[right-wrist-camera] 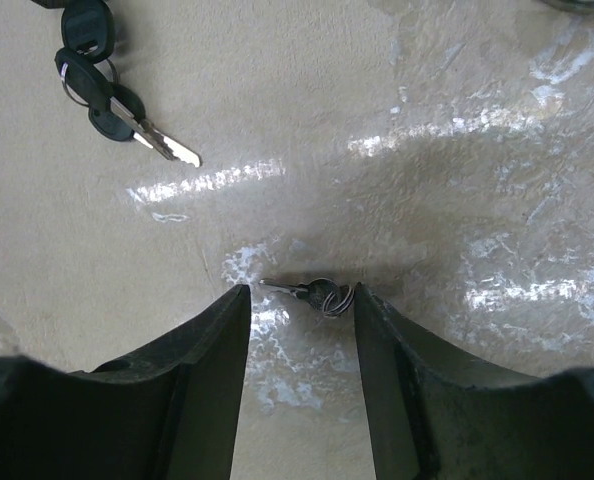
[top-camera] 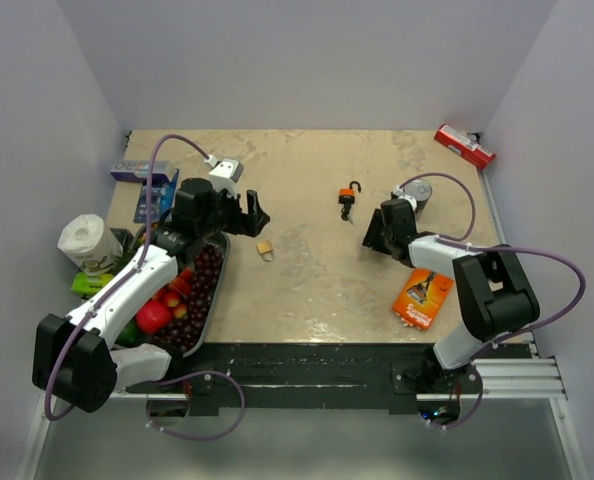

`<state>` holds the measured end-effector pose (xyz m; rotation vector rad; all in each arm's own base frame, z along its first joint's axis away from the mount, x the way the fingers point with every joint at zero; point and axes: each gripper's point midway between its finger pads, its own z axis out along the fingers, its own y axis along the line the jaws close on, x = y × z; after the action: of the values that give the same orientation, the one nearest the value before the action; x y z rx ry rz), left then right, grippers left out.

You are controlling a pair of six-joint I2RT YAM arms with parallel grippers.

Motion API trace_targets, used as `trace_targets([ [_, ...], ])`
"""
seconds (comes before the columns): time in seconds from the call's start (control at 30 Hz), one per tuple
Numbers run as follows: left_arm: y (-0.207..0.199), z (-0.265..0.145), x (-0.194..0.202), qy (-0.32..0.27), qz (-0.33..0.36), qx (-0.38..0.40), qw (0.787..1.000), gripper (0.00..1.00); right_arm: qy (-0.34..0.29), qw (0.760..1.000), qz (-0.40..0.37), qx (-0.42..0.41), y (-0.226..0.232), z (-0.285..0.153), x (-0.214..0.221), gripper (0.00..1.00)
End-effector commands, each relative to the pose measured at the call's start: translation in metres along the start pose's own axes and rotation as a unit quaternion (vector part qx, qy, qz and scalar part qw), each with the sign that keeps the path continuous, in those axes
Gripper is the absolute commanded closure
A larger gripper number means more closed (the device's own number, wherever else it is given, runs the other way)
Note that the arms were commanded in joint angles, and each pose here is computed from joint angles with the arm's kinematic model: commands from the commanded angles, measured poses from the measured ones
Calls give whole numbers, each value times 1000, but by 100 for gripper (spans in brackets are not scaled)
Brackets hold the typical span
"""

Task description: Unlock with the key

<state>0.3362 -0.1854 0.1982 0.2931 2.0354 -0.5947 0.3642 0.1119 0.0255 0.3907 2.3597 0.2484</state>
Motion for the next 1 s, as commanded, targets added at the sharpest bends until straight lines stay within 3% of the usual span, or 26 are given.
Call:
trace_targets([
  [0.0,-3,-2,-12,-23,10,8,1000,13,-7,1000,14,23,-11,7,3,52],
  [0.27,-4,-1,-11,-20,9,11,1000,13,-5,999,18,32,-14,12,5,60],
  [0.57,-12,-2,-13,-23,12,33,999,13,-20,999,21,18,-7,1,-6,99],
  [0.97,-34,-9,-16,-37,28,96,994,12,-60,997,17,-40,16,-43,-35,100],
])
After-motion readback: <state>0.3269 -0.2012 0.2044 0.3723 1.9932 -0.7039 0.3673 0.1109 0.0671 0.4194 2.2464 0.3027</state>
